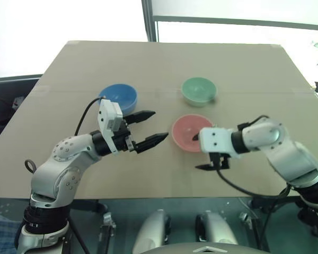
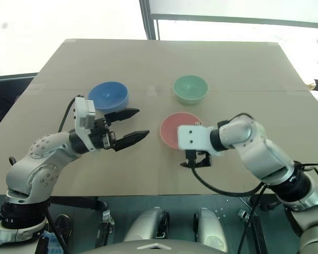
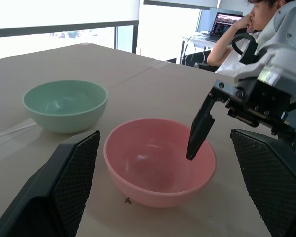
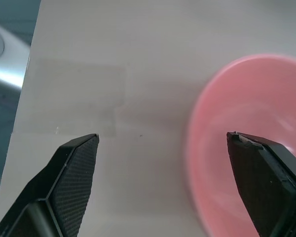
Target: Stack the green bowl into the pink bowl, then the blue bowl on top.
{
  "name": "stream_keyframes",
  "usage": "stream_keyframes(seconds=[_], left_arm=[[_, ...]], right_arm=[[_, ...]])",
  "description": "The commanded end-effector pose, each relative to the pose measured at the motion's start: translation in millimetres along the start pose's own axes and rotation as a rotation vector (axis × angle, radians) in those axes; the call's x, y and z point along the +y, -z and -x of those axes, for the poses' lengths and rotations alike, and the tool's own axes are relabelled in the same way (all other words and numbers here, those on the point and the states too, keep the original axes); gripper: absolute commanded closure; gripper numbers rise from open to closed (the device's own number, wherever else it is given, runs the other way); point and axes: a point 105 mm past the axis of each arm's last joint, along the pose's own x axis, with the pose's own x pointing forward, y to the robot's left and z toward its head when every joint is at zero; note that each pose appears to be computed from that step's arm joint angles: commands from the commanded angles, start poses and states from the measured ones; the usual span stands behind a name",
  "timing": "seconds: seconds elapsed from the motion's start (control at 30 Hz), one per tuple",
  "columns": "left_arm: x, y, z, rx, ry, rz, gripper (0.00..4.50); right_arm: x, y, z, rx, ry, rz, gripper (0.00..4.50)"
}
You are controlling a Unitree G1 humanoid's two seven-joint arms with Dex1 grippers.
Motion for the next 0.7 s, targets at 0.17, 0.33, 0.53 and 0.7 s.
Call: stream_keyframes(seconds=[0.17,0.33,0.53,0.7], left_arm=[[11,-14,7,-0.064,-0.108,-0.066,0.0],[26,-18,21,-0.05,-0.225,-0.123,0.0],[43,-29,41,-0.058,-0.368,-0.189,0.0],[49,-46,55,-0.088,-0.45,-0.238,0.0]], right_arm=[[-103,14,27,0.045,0.325,0.042,0.13],[-136,24,7,0.072,0.369,0.1,0.13],[-148,29,-27,0.067,0.346,0.107,0.13],[-156,37,-54,0.102,0.357,0.087,0.13]])
